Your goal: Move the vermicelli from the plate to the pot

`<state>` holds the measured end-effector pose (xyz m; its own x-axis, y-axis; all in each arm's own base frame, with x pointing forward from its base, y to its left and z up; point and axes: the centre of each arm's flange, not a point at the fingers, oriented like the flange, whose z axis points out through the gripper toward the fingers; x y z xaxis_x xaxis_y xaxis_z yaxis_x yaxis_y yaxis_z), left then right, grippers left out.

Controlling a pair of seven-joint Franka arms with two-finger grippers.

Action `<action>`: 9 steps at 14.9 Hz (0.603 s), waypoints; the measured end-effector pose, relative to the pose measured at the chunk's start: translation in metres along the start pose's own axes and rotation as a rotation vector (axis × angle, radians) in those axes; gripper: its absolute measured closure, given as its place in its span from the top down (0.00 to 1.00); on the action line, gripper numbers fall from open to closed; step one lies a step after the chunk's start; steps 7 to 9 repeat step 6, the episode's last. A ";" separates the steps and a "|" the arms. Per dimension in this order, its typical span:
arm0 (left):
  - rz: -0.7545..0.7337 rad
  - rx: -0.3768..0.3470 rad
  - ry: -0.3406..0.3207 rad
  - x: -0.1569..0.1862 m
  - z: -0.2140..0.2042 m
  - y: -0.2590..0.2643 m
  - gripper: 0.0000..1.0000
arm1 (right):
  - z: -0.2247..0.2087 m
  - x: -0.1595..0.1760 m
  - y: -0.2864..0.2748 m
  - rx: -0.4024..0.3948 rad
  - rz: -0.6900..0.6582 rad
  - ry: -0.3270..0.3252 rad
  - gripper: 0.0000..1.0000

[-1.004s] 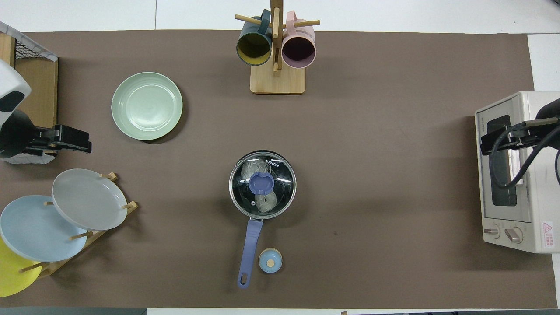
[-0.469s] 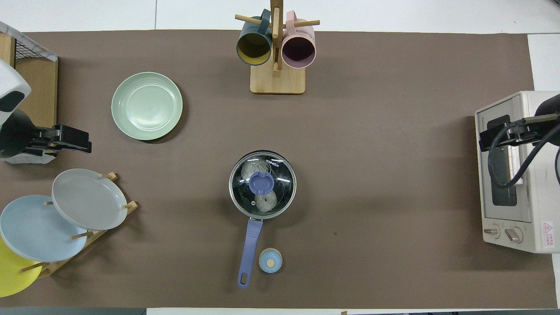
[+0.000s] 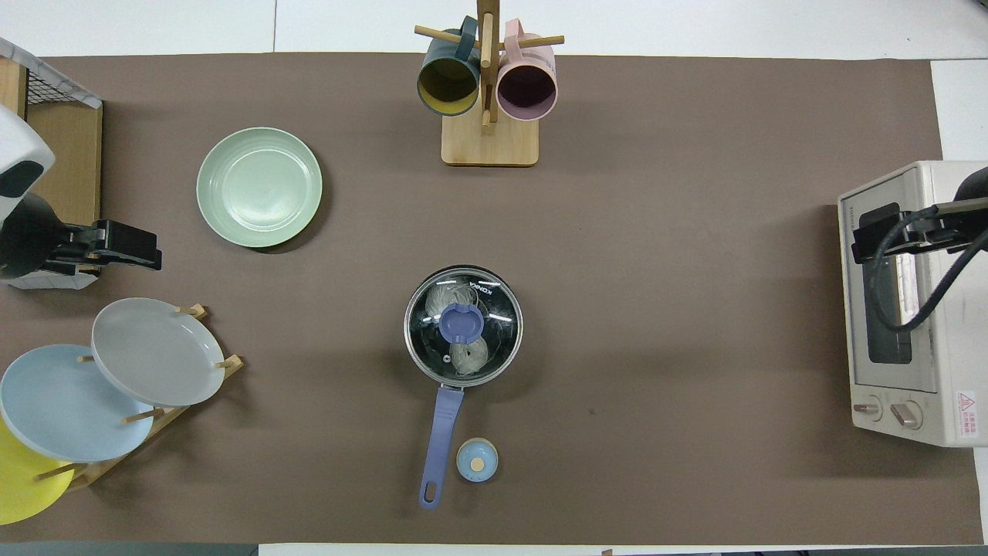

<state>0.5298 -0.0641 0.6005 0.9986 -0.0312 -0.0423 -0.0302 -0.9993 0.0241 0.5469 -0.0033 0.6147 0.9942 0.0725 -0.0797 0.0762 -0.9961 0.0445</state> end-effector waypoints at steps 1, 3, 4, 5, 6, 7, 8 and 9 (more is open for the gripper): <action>0.000 0.000 0.000 0.000 0.000 0.000 1.00 | -0.001 0.000 -0.001 0.000 -0.002 0.002 1.00; 0.000 0.000 0.000 0.000 0.000 0.000 1.00 | -0.001 0.000 -0.002 0.000 -0.004 0.003 1.00; 0.000 0.000 0.000 0.000 0.000 0.000 1.00 | -0.001 0.000 -0.002 0.000 -0.004 0.002 1.00; 0.000 0.000 0.000 0.000 0.000 0.000 1.00 | -0.001 0.000 -0.002 0.000 -0.004 0.002 1.00; 0.000 0.000 0.000 0.000 0.000 0.000 1.00 | -0.001 0.001 -0.002 0.000 -0.004 0.002 1.00; 0.000 0.000 0.000 0.000 0.000 0.000 1.00 | -0.001 0.001 -0.002 0.000 -0.004 0.002 1.00; 0.000 0.000 0.000 0.000 0.000 0.000 1.00 | -0.001 0.001 -0.002 0.000 -0.004 0.002 1.00; 0.000 0.000 0.000 0.000 0.000 0.000 1.00 | -0.001 0.001 -0.002 0.000 -0.004 0.002 1.00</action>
